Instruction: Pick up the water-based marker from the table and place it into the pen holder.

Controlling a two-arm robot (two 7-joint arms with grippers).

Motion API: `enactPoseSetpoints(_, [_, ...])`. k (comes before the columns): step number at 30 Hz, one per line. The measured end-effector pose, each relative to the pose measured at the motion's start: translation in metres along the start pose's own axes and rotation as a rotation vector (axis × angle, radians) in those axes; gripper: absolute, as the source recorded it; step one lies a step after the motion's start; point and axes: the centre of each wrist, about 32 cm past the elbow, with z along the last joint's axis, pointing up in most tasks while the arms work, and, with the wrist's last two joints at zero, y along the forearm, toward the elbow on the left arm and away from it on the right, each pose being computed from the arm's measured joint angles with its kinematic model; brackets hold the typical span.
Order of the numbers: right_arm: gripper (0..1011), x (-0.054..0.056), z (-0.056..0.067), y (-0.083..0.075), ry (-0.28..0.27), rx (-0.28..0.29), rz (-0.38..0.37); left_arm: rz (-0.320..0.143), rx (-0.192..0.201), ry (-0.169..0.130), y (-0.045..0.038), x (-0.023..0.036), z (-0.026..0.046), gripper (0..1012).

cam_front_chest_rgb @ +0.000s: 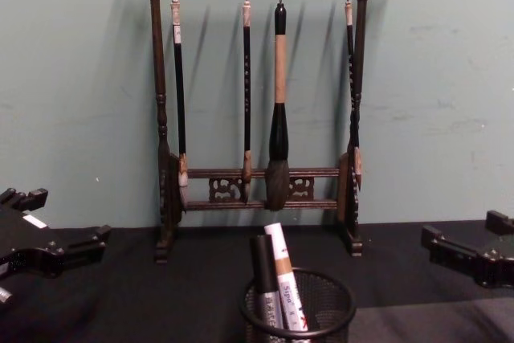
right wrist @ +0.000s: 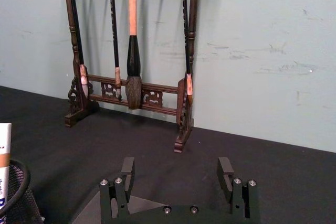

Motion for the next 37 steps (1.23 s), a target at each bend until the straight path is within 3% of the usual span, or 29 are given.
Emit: enactPoseSetpoints(37, [1000,0.0,0.0,0.0,0.0,0.0,0.0,0.0,0.0,0.0,0.0,0.0,0.0,1001])
